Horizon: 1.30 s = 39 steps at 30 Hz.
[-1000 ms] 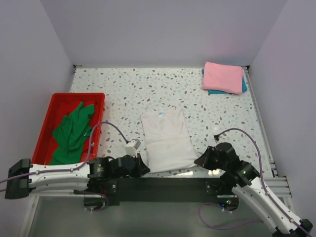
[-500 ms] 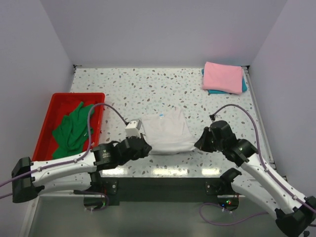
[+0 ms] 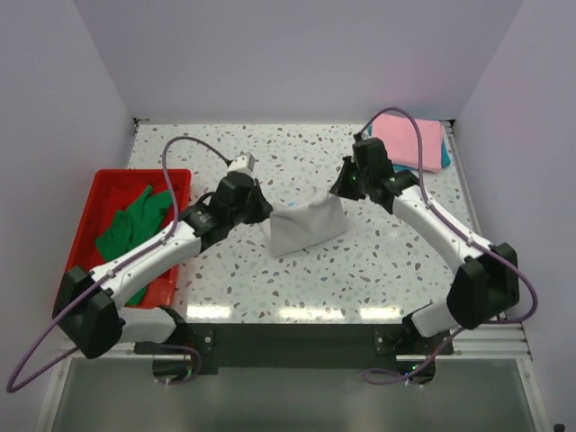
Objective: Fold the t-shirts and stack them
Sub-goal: Fold the tshirt
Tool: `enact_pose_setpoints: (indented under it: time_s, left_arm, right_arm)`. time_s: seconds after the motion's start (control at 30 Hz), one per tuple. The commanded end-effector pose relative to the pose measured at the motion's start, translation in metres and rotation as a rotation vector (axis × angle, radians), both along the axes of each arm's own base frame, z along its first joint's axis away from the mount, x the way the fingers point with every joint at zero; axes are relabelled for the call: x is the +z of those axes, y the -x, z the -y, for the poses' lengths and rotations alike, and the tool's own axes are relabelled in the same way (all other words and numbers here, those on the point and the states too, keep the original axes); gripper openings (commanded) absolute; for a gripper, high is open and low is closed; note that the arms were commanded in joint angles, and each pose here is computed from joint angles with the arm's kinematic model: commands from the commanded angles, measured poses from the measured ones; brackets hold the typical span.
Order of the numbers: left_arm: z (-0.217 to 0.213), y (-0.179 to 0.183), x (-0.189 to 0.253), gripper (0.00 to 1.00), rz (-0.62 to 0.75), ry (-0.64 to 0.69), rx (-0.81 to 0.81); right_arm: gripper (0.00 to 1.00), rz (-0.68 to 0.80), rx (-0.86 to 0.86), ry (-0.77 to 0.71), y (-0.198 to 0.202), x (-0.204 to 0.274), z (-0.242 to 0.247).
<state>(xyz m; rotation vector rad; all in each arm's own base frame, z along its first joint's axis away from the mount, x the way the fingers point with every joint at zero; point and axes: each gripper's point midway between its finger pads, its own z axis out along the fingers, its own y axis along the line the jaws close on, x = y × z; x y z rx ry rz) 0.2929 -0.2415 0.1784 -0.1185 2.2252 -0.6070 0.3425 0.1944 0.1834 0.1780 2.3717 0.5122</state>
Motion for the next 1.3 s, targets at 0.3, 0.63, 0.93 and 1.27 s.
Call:
enact_pose_setpoints:
  time_s: [0.3,0.63,0.93,1.27]
  left_arm:
    - [-0.022,-0.139,-0.058,0.0,-0.045,0.126,0.149]
    - [-0.035,-0.163,-0.153,0.0,-0.224,0.167,0.248]
    - [-0.048,-0.106,-0.167,0.0,-0.319,0.16,0.283]
    - [-0.063,-0.073,-0.126,0.0,-0.29,0.112,0.277]
  right_arm:
    - [0.0,0.074,0.085,-0.131,-0.179,-0.021,-0.044]
    - [0.0,-0.116,0.012,-0.119,-0.205,-0.145,-0.054]
    - [0.0,-0.242,-0.065,-0.085,-0.096,-0.181,-0.012]
    - [0.0,-0.224,-0.061,-0.184,-0.048,-0.14,-0.012]
